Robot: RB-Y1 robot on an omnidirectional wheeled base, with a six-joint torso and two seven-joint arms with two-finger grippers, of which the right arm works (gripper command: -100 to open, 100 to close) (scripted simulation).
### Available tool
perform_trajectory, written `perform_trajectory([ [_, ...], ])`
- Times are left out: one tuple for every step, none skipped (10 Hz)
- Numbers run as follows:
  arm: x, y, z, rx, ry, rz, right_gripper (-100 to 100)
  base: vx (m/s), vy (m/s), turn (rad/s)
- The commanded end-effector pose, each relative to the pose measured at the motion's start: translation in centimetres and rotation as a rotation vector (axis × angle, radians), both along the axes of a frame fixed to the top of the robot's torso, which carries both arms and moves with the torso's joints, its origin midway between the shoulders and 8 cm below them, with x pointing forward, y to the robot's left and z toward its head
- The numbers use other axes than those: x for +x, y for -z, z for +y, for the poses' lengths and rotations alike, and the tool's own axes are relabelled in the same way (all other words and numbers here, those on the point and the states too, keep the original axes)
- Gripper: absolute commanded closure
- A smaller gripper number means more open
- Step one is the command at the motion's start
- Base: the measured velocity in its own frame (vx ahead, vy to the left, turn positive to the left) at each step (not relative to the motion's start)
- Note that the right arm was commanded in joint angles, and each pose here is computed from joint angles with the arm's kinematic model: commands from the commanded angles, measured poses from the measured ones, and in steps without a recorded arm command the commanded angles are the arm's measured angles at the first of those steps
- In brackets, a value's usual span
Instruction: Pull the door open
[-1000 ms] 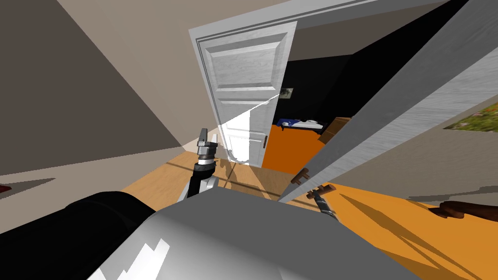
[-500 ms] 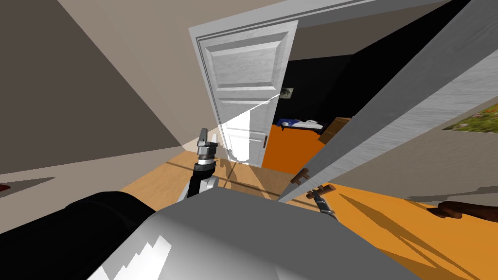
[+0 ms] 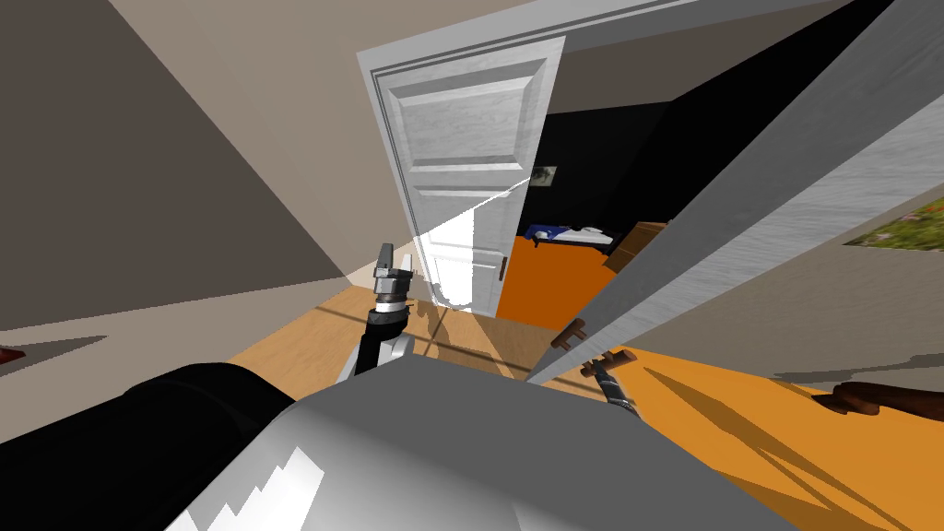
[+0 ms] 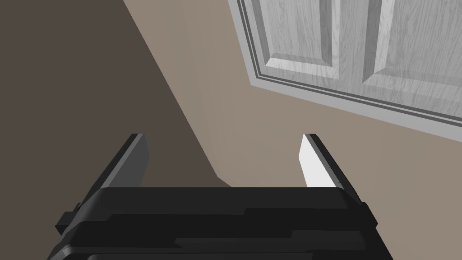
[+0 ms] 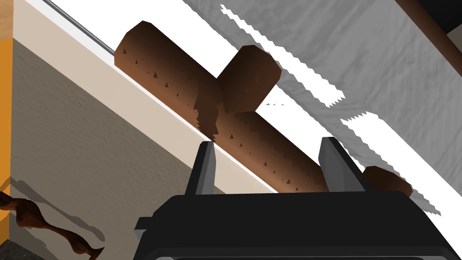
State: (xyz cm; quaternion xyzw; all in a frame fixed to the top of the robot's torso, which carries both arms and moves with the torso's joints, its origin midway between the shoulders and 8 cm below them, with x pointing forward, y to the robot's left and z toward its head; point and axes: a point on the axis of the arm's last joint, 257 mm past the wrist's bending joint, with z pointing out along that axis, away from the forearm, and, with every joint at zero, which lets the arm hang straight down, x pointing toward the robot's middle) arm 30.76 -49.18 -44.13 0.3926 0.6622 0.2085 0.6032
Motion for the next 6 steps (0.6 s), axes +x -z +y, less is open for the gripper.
perform_trajectory([
  [0.65,-0.1,0.44,0.042,0.008,-0.02,100,0.0,0.0,0.0],
  [0.65,-0.1,0.44,0.042,0.008,-0.02,100,0.0,0.0,0.0],
  [0.65,-0.1,0.44,0.042,0.008,-0.02,100,0.0,0.0,0.0],
  [0.42,0.22,0.27,0.038,0.001,-0.01,100,-0.047,-0.045,0.041],
  [0.5,0.21,0.35,0.046,0.002,-0.012,100,-0.077,-0.071,0.057],
  [0.5,0.21,0.35,0.046,0.002,-0.012,100,-0.047,-0.06,0.023],
])
